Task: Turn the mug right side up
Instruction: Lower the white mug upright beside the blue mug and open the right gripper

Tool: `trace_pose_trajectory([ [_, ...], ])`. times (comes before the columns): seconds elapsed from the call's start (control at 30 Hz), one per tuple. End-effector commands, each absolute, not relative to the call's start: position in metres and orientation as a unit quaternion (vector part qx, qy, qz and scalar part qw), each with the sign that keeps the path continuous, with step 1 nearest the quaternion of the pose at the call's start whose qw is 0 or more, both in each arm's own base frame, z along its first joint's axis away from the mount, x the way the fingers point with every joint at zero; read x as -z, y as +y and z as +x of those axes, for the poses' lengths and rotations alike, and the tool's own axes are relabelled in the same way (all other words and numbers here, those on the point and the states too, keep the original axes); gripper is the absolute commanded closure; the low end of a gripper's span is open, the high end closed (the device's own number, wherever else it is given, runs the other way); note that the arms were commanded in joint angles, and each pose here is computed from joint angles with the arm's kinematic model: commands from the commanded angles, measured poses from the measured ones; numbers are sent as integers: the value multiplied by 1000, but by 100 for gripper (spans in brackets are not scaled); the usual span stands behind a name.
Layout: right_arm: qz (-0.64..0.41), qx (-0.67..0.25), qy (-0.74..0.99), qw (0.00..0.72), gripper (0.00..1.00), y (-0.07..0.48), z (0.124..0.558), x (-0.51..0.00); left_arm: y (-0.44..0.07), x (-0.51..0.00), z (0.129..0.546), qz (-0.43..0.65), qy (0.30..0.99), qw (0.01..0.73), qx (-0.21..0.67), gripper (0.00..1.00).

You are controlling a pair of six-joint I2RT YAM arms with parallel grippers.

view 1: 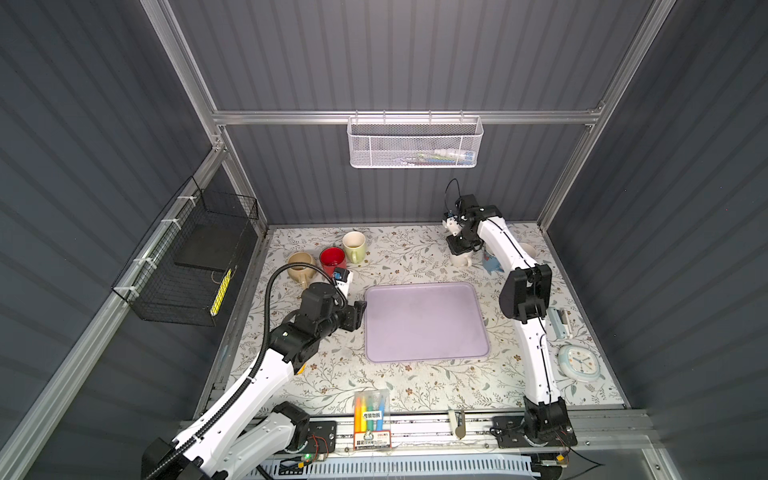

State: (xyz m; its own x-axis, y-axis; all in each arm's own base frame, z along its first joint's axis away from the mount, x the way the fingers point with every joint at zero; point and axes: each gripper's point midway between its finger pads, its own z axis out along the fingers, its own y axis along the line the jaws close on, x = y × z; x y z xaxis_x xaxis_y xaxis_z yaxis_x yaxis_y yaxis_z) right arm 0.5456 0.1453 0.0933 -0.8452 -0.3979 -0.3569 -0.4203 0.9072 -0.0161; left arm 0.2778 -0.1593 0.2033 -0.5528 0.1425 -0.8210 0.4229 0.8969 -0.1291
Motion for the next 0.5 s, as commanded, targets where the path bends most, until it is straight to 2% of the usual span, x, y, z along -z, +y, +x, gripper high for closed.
trace_pose_trajectory([
  [0.0, -198, -27, 964, 178, 82, 147, 550, -86, -155, -210, 277, 164, 863, 453, 152, 34],
  [0.17, -183, -27, 965, 183, 88, 148, 552, -87, -154, -210, 276, 163, 863, 454, 152, 34],
  [0.47, -171, -12, 967, 189, 87, 142, 556, -88, -154, -210, 275, 162, 862, 455, 153, 34],
])
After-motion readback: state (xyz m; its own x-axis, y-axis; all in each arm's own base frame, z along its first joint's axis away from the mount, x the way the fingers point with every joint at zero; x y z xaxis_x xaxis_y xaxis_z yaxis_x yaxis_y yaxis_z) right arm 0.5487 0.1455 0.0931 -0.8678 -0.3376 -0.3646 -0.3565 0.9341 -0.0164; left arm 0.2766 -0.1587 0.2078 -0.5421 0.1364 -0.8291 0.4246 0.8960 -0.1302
